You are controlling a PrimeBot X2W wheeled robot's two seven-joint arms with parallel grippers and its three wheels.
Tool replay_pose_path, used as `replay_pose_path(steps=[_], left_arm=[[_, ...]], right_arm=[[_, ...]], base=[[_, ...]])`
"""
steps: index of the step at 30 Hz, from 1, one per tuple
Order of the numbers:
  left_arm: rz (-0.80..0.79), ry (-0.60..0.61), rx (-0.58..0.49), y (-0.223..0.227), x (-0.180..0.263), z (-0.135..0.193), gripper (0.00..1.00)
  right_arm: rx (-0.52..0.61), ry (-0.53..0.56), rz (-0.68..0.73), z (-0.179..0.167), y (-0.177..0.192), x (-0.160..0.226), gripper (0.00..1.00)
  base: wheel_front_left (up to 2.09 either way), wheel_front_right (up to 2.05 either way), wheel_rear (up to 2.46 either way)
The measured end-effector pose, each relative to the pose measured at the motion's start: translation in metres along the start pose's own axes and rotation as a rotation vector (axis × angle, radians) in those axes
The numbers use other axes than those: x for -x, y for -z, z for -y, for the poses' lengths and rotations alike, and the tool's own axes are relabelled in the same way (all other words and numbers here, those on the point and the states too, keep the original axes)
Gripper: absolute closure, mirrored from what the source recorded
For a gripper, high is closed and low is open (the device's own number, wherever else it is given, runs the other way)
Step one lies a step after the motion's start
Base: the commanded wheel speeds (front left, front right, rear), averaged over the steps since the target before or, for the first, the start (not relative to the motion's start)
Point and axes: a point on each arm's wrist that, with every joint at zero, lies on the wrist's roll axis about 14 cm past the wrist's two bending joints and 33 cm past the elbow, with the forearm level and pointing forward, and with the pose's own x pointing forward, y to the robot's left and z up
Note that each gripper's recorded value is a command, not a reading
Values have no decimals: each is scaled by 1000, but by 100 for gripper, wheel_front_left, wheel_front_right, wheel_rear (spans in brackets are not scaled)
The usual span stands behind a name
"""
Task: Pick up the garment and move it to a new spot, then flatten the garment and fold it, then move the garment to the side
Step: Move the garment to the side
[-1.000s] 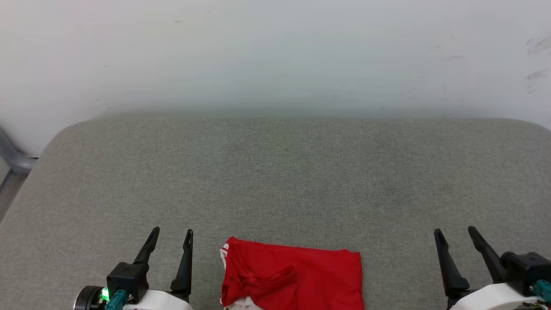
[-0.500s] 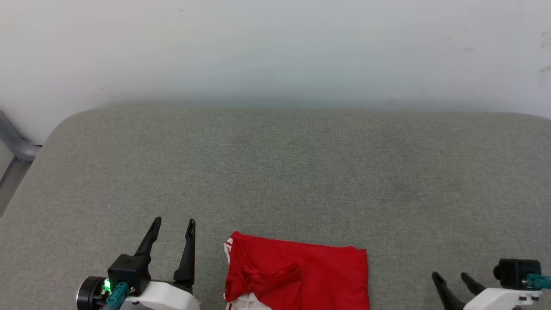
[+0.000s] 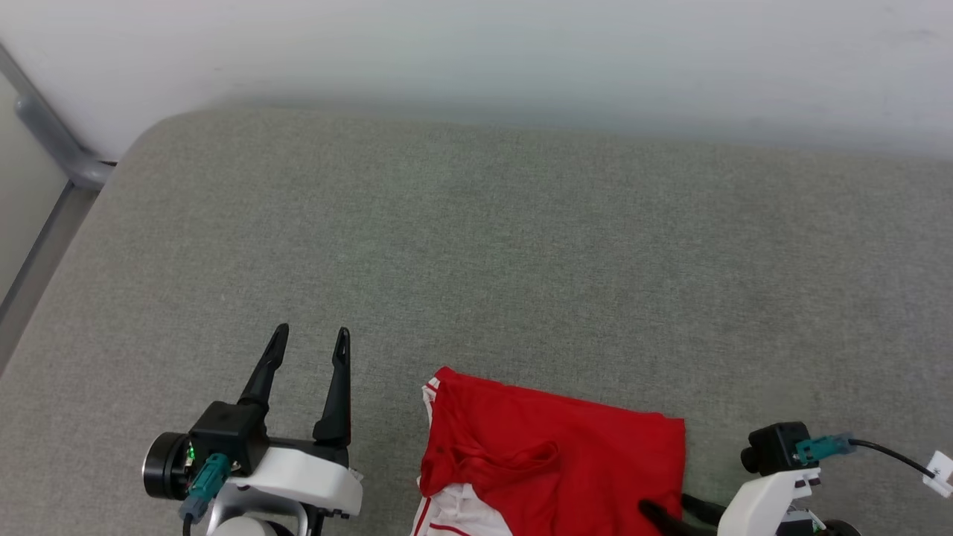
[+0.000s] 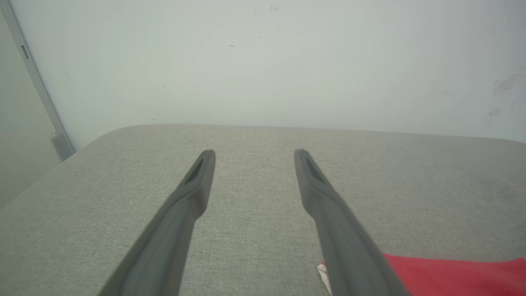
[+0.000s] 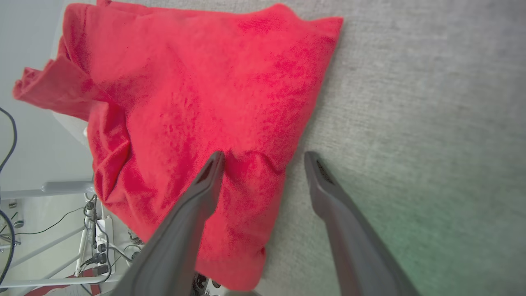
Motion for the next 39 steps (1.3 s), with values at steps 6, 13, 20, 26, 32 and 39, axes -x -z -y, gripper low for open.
replay_pose_path(steps=[6,13,20,26,32,39], left_arm=[[-13,-27,7,5,-4,-6,0],[-26,-54,6,10,-4,-13,0],[-16,-50,0,7,-2,-13,0],[0,-21,-2,2,-1,-4,0],[19,45,3,-2,-7,17,0],[38,192,25,-4,-28,65,0]], right_arm=[[-5,-52,-159,-7,23,-21,0],[-4,-69,-246,-9,32,-32,100],[64,-81,-207,-19,20,-30,100],[218,-42,-90,-22,-12,-16,100],[381,101,24,4,-45,16,100],[411,307,142,49,-73,73,100]], base=[[0,0,0],[0,0,0],[0,0,0],[0,0,0],[0,0,0],[0,0,0]])
